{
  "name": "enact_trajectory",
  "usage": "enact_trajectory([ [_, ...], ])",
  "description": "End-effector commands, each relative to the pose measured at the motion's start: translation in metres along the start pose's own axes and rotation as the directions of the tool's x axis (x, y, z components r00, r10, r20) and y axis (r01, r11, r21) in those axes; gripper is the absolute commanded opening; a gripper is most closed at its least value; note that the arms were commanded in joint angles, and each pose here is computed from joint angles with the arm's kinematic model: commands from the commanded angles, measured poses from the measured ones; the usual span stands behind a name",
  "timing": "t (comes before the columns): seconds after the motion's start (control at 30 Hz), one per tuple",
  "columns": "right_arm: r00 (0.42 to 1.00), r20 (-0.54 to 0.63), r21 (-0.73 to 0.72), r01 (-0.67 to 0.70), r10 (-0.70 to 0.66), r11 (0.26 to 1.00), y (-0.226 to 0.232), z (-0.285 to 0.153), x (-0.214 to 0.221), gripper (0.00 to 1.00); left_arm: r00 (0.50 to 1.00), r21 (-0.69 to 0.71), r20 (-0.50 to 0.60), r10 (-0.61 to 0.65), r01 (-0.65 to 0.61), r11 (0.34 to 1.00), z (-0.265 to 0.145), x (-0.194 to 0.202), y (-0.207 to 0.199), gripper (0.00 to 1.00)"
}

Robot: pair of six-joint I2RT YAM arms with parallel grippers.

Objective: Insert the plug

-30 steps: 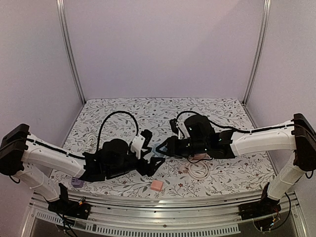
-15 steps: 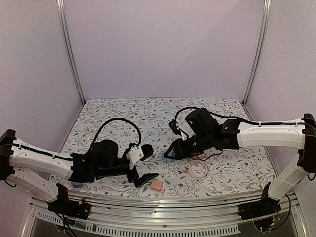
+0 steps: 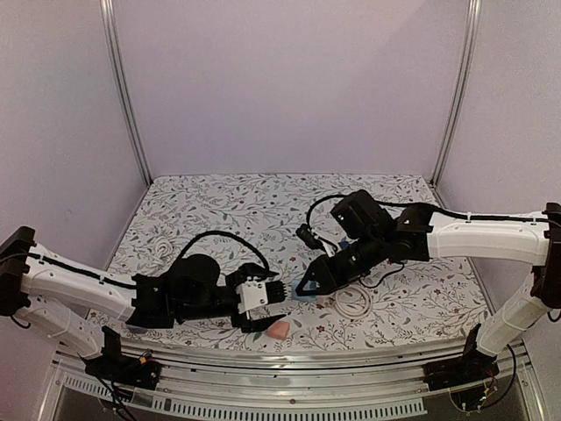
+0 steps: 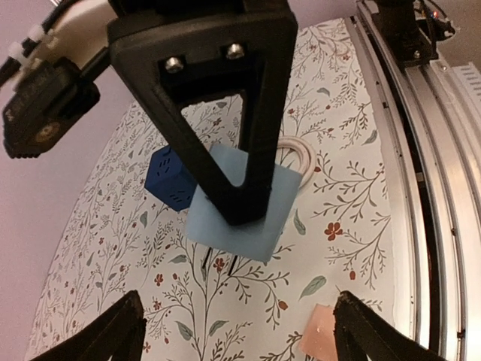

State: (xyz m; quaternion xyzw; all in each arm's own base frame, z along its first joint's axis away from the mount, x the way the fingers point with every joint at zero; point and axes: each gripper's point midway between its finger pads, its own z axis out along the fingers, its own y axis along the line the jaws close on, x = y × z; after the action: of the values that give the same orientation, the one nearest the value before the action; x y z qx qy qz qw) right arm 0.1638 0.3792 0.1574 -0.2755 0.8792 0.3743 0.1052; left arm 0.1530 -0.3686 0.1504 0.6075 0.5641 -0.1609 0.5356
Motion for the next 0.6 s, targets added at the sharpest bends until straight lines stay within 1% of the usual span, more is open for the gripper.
enact_trajectory([
  [0.0,1.0,0.007,-0.059,0.028,-0.027,0.998,0.017,-0.012,-0.004,0.0,0.994,-0.032,0.008,0.111,-0.111,0.993,0.009,-0.014,0.001,0.81],
  [0.13,1.0,0.005,-0.067,0.023,-0.023,0.997,0.018,-0.011,-0.005,0.0,0.988,-0.05,0.004,0.155,-0.155,0.987,0.015,-0.021,0.002,0.74],
  [0.23,1.0,0.005,-0.07,0.022,-0.022,0.997,0.018,-0.01,-0.005,0.0,0.984,-0.039,0.004,0.18,-0.18,0.983,0.02,-0.026,-0.001,0.68],
  [0.37,1.0,0.004,-0.087,0.022,-0.022,0.996,0.021,-0.01,-0.006,0.0,0.979,-0.032,-0.012,0.202,-0.202,0.979,0.029,-0.029,-0.005,0.64],
  [0.43,1.0,0.003,-0.09,0.021,-0.021,0.996,0.021,-0.009,-0.005,0.0,0.976,-0.037,-0.014,0.218,-0.219,0.975,0.03,-0.033,-0.008,0.59],
  [0.57,1.0,-0.003,-0.1,0.018,-0.018,0.995,0.022,-0.007,-0.005,0.0,0.97,-0.062,-0.026,0.243,-0.244,0.968,0.032,-0.036,-0.008,0.52],
])
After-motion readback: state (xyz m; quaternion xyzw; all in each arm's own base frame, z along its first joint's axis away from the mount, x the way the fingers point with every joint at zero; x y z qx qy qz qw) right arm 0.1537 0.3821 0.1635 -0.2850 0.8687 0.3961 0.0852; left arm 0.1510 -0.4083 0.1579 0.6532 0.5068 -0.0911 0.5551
